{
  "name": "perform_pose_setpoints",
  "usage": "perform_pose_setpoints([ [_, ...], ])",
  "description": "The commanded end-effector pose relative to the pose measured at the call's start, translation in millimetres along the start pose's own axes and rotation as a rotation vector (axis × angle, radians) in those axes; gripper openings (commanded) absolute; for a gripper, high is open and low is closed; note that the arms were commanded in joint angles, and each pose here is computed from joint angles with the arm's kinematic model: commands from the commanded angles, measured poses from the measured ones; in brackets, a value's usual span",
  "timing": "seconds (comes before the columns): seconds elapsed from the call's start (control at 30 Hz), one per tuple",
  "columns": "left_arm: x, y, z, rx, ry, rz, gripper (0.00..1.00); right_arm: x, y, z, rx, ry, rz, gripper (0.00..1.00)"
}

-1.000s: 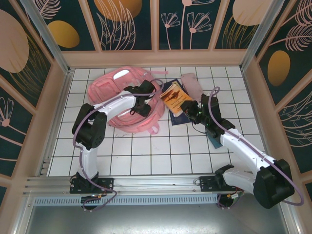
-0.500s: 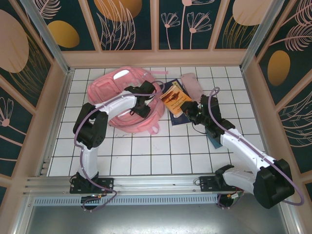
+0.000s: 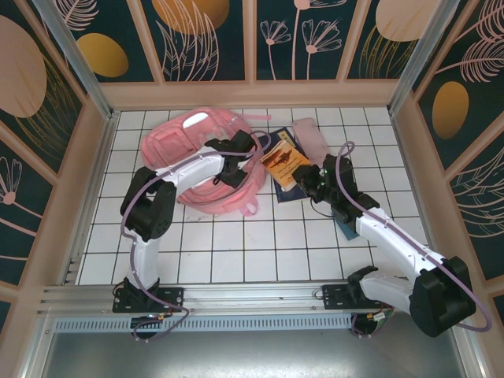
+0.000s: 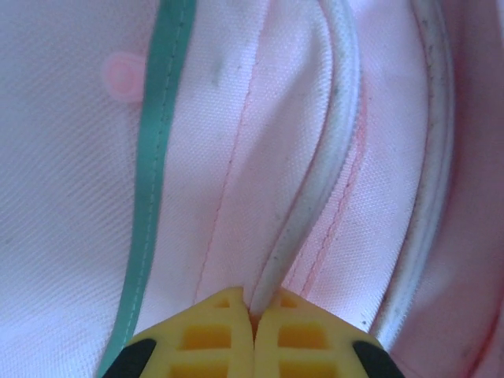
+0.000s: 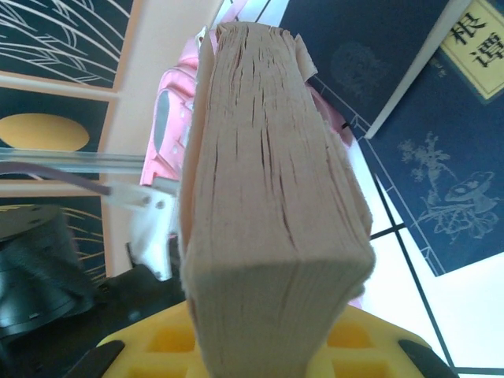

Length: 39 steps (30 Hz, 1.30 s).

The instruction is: Pack the student bag

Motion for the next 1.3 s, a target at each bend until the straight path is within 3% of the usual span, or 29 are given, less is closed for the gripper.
perform_pose_setpoints([
  [0.0,21,16,63,-0.002,-0.236,0.09,0.0,9,17,11,0.07,-0.058,0.061,0.17],
  [0.27,39,40,137,0.048,-0.501,0.294,0.0,9,34,19,0.171,-0.063,0.117,0.16],
  [0.5,37,32,125,0.0,-0.472,0.309,0.0,4,58,31,0.352,-0.085,0.213,0.16],
  [0.6,35,29,120,-0.017,-0.46,0.317,0.0,3,57,32,0.337,-0.087,0.209,0.16],
  [0.87,43,33,136,-0.022,-0.535,0.405,0.0,-42,9,1,0.155,0.127,0.098,0.15],
  [0.9,42,39,152,-0.017,-0.575,0.431,0.0,-47,1,1,0.127,0.137,0.092,0.15],
  [1.03,40,47,168,0.014,-0.635,0.482,0.0,-56,-21,9,0.043,0.128,0.081,0.15],
  [1.27,36,53,184,0.003,-0.678,0.52,0.0,-49,-19,13,0.058,0.119,0.079,0.15],
])
Point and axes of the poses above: each hand's point on the last joint's axis, 136 mm out from that joint toward the fingers, its own z axis back along the fingers, its own y axis along the line the jaws close on, x = y × z, the point moved 10 cm from there along z, back along the fingers, and after that the axes turned 14 degrees about z, right-handed, at the moved point
